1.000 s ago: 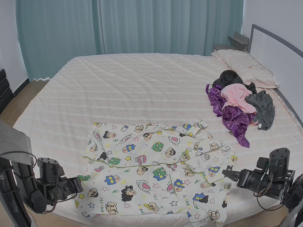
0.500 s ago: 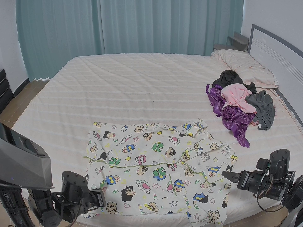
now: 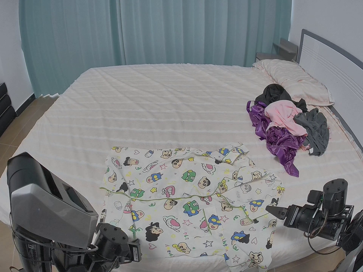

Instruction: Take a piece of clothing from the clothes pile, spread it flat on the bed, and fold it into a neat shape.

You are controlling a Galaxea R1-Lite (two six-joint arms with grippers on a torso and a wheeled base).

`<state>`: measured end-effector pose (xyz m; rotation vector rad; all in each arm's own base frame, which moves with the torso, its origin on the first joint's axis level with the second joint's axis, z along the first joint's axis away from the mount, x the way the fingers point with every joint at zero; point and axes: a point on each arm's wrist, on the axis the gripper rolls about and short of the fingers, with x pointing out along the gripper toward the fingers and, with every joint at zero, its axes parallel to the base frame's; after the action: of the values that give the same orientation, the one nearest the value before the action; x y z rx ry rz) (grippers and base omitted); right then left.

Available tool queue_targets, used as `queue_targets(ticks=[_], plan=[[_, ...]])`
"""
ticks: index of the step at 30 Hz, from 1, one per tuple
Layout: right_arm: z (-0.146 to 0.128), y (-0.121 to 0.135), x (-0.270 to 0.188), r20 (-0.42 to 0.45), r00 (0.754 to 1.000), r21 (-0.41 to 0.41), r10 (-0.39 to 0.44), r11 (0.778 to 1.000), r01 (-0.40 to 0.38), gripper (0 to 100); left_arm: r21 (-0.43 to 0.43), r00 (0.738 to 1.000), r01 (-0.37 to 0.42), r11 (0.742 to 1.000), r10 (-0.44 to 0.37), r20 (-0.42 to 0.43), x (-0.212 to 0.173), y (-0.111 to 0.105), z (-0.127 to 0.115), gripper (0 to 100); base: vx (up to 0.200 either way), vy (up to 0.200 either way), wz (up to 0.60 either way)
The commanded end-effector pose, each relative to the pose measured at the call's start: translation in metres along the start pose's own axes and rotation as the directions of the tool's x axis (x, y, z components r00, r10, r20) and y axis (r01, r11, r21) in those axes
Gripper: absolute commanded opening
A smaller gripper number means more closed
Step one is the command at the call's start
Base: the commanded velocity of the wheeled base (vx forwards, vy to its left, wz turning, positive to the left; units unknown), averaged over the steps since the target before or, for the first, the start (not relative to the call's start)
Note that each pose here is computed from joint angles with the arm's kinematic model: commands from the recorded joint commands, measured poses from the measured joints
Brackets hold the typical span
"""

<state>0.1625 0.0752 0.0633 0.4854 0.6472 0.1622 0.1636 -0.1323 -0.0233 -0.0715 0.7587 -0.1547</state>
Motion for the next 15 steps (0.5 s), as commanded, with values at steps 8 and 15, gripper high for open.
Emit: queue_targets(ticks=[8, 15], plan=[[0.000, 0.000, 0.000, 0.001, 1.000, 0.000, 0.000, 1.000, 0.000, 100, -0.001, 0.997, 0.072, 0.997, -0.071, 0.042, -0.014, -0.009, 0.004, 100, 0.000, 0.000, 0.00], [0.000, 0.000, -0.001, 0.004, 1.000, 0.000, 0.002, 1.000, -0.002, 100, 0.044, 0.988, 0.151, 0.988, -0.153, 0.038, -0.024, -0.026, -0.003, 100, 0.000, 0.000, 0.00]])
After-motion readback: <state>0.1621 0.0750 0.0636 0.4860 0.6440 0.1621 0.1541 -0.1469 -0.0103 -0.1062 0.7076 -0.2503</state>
